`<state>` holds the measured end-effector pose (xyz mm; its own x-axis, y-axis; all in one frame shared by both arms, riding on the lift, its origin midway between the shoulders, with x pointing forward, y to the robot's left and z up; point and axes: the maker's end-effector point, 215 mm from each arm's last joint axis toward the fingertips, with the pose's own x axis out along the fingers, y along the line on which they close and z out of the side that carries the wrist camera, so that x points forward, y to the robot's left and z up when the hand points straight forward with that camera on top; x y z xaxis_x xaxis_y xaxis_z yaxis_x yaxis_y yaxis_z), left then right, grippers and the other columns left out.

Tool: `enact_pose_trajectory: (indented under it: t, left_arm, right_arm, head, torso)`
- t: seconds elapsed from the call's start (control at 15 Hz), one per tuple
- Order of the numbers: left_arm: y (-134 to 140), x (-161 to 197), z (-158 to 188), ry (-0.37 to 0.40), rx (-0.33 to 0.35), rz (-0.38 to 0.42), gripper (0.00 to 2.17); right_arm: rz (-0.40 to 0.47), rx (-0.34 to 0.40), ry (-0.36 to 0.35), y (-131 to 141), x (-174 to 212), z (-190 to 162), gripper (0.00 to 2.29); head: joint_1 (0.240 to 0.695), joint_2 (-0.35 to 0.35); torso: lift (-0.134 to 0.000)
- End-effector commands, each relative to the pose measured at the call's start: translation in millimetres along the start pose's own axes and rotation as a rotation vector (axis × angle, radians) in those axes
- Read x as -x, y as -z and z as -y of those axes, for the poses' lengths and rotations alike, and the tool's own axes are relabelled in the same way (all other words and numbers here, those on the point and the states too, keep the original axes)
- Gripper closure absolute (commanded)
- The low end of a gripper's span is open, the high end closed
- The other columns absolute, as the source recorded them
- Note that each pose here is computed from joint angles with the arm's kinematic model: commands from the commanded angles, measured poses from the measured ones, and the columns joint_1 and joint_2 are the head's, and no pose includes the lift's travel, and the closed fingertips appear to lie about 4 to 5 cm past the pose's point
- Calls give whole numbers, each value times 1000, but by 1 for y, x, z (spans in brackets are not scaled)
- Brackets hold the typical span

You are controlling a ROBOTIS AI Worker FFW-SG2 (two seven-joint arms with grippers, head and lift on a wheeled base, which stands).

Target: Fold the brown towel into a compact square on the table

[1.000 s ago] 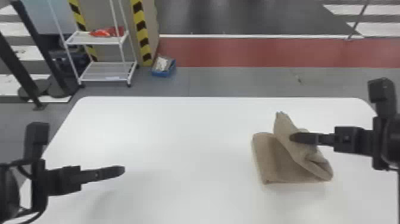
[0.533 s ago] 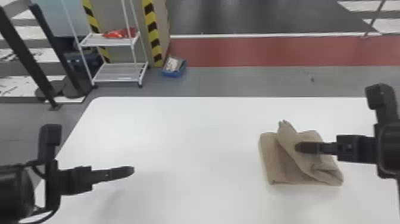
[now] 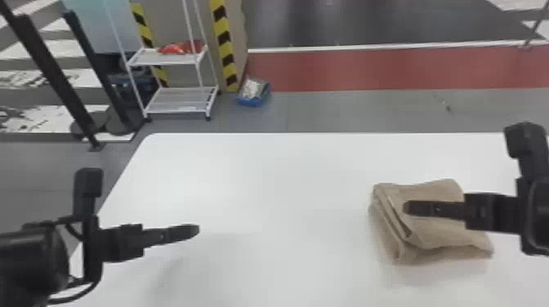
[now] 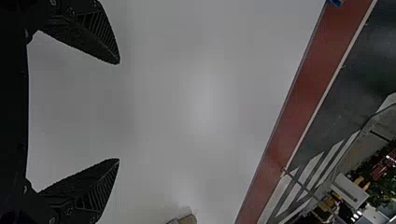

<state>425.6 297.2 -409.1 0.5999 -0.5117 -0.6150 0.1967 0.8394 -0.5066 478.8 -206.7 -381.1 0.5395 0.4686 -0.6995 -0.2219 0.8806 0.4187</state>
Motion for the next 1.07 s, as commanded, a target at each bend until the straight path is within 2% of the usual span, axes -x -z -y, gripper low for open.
enact_pose_trajectory:
  t: [0.0,0.07,0.13,0.27,0.33,0.4,0.73,1.0]
  left_arm:
    - [-1,0,1,2,-1,2,151]
    - [-2,-1,2,4,-3,2,151]
    - [-3,-1,2,4,-4,3,151]
    - [-3,0,1,2,-3,3,151]
    - [-3,0,0,0,-2,4,151]
    - [-3,2,-2,-3,-2,5,151]
    - [-2,2,-4,-7,1,3,151]
    - [-2,1,-6,-13,2,3,151]
  right_arm:
    - [-8,-4,42,1,-3,9,53]
    - [-25,-14,72,4,-9,18,127]
    - [-33,-28,85,3,-12,25,346]
    - [-43,-43,72,2,-19,25,1143]
    - [-56,-36,82,0,-23,25,1612]
    - [-77,-23,103,3,-29,26,1798]
    - [-161,54,78,20,-55,-3,1798]
    - [-192,96,-13,42,-64,-40,1798]
  head:
    - [695,114]
    - [695,109]
    - [695,103]
    - [695,91]
    - [695,88]
    - [695,89]
    - [695,121]
    - [695,161]
  torso:
    - [-124]
    - [-124]
    - [-124]
    - [-124]
    - [-124]
    - [-124]
    - [-124]
    - [-124]
